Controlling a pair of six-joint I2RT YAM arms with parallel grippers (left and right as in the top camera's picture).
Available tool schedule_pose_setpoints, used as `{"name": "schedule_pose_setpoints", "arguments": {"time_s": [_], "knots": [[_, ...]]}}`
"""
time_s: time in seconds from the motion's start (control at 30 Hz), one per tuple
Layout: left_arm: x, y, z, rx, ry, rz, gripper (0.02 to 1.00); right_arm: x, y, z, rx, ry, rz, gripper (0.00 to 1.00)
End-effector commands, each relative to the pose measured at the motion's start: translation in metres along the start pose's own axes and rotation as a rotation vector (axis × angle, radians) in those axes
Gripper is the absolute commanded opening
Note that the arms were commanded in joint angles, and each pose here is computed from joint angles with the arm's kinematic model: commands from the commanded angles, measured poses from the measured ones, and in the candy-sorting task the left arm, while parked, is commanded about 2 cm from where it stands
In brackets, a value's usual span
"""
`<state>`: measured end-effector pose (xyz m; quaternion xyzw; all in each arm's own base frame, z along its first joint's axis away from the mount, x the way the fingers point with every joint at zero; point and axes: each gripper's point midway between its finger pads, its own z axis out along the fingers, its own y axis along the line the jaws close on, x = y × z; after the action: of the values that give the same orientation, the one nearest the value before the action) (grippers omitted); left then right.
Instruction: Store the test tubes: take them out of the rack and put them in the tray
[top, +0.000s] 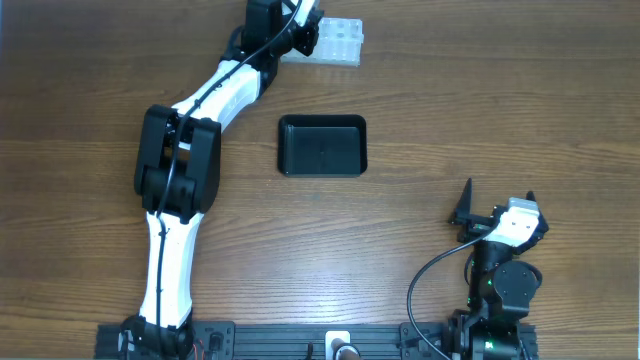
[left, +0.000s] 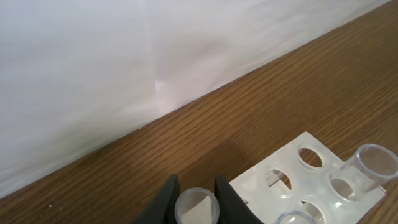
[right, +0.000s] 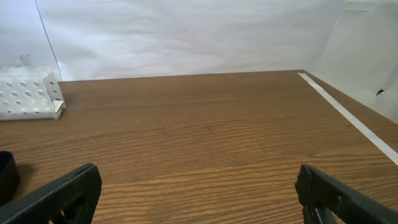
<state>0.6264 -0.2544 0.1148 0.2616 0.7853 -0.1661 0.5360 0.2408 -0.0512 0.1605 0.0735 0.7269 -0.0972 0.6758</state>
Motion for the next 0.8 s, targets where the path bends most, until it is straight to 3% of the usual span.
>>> {"name": "schedule_pose_setpoints", "arguments": {"time_s": [0.03,0.8], "knots": [[-0.0056,-0.0014,0.0021,0.019,-0.017,0.011,0.169,0.0033,-0.0013,0.0005,0.009,0.005,-0.005,0.991],[-0.0063,-0.0095,0.0031,0.043,-0.018,0.014,0.040,0.0034,-0.0014,0.0005,0.009,0.006,-0.005,0.991]]}}
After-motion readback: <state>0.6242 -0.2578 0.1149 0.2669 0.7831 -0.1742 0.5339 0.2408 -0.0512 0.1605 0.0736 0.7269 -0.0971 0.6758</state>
